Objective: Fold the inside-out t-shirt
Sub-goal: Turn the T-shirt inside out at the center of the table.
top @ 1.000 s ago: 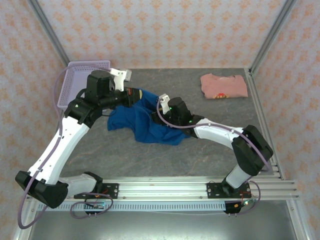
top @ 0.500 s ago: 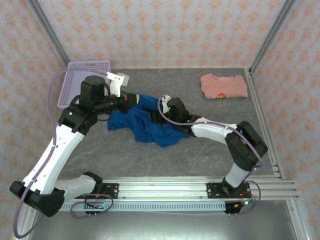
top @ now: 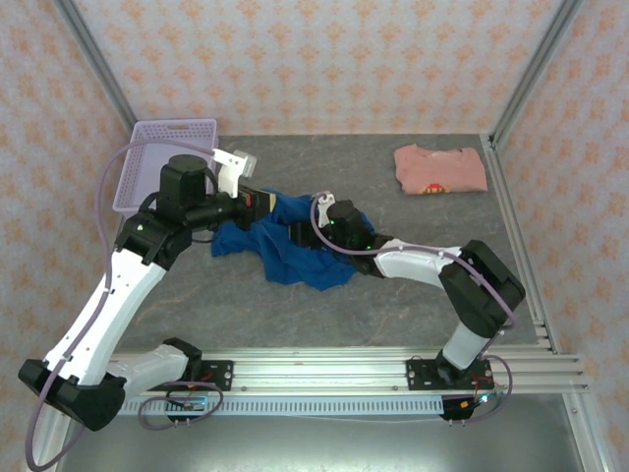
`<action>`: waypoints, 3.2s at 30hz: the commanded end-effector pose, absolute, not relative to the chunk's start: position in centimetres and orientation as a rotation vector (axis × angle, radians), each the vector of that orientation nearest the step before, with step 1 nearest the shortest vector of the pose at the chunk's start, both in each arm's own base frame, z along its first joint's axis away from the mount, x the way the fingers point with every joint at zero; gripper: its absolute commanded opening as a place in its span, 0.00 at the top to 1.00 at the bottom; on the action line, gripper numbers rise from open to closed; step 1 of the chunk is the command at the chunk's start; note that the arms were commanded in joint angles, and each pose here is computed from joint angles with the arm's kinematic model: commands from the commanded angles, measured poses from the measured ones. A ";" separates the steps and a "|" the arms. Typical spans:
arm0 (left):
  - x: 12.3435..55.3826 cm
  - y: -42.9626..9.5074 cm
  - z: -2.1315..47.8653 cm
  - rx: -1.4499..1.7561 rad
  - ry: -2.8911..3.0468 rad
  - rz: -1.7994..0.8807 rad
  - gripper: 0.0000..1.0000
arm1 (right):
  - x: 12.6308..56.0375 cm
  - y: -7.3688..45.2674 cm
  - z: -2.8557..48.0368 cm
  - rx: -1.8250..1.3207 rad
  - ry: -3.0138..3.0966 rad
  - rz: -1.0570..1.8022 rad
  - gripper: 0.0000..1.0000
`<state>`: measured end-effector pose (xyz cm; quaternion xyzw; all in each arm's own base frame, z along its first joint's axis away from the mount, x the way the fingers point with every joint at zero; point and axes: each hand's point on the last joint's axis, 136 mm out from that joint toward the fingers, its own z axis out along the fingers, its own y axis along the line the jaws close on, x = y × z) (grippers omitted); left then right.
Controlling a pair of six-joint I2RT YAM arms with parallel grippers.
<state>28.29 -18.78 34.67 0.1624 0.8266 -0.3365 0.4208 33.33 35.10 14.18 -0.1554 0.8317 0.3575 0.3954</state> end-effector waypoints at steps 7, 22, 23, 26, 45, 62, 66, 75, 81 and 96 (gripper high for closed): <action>28.3 -19.9 35.9 0.460 2.011 -0.899 1.00 | 34.5 36.1 16.0 -0.287 2.042 0.969 0.47; 28.9 -19.8 37.6 0.426 1.967 -0.898 1.00 | 34.8 35.6 10.6 -0.157 2.182 0.774 0.71; 29.0 -19.8 38.0 0.418 1.961 -0.897 1.00 | 34.3 35.8 10.0 -0.182 2.190 0.751 0.71; 29.4 -20.1 39.4 0.409 1.937 -0.922 1.00 | 33.5 36.2 8.5 -0.260 2.196 0.666 0.69; 28.5 -21.3 40.2 0.423 1.965 -0.996 1.00 | 35.1 39.9 7.4 -0.689 2.099 0.463 0.50; 26.6 -21.4 49.3 0.474 1.747 -1.052 1.00 | 39.2 38.4 3.1 -0.565 2.359 0.266 0.28; 26.6 -21.7 50.7 0.492 1.723 -1.071 1.00 | 39.6 39.2 1.6 -0.547 2.436 0.265 0.28; 28.0 -17.9 51.1 0.325 1.732 -0.809 1.00 | 39.4 37.9 -2.3 -0.497 2.624 0.248 0.61; 31.2 -12.2 45.5 0.045 1.856 -0.486 1.00 | 40.6 37.2 3.0 -0.502 2.524 0.356 1.00; 36.6 -5.4 29.1 -0.284 2.146 -0.159 1.00 | 36.3 35.2 19.2 -0.523 2.122 0.796 1.00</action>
